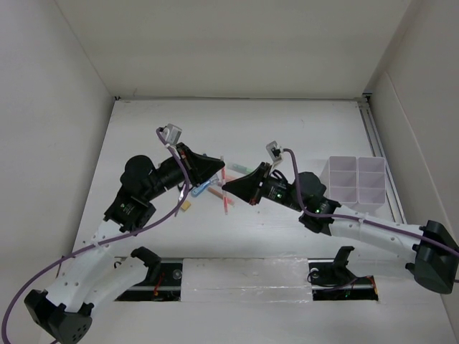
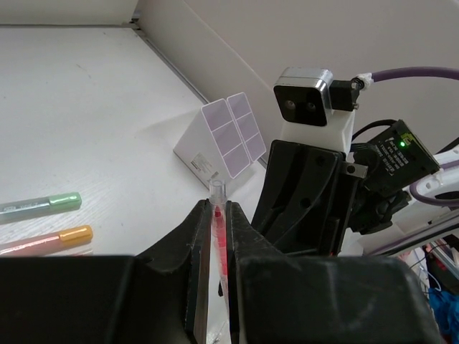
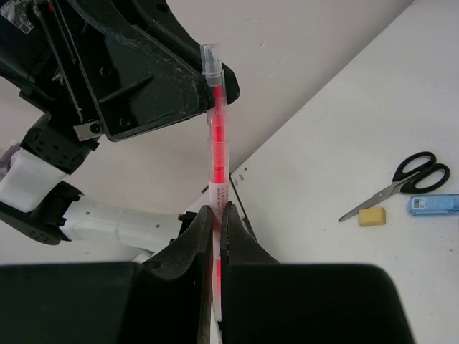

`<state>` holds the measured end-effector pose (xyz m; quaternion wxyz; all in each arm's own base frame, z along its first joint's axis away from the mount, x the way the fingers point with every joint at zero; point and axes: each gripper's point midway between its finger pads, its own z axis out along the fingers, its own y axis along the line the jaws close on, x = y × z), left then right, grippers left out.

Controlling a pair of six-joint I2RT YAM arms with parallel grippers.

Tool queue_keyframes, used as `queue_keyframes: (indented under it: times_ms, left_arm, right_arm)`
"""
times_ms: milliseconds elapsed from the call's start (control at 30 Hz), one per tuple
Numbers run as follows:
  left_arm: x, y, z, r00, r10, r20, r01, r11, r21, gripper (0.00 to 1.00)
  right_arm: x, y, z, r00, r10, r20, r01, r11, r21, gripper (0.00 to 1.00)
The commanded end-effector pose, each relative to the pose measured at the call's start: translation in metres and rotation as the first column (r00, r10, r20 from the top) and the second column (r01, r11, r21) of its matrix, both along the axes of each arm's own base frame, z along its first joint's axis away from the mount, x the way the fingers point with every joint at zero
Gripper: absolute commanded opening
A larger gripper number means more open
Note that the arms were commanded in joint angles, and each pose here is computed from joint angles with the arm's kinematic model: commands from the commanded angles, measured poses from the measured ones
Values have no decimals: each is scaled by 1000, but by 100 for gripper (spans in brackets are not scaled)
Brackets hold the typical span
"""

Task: Sort the stationery into containers
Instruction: Cap the pen

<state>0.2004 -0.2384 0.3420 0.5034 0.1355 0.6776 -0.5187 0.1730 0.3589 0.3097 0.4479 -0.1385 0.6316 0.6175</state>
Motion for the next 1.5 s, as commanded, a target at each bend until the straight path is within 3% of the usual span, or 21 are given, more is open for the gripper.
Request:
queue_keyframes:
  times_ms: [0,533,1467]
  left_arm:
    - [-16,-7,-4,996,-82,-36,83,996,27,0]
    - [-14,-5,1,997,-72,-13,73,996,42,0]
    - [-23,-7,-39,990,-118,-73,125,986,106,0]
  right_arm:
    - [-5,-4,67,991,-22,134,-4,982,190,0]
    - [-2,-8,71,989,-63,134,37,980,193,0]
    - [19,-26,97,972,-164,170,122,965,231,0]
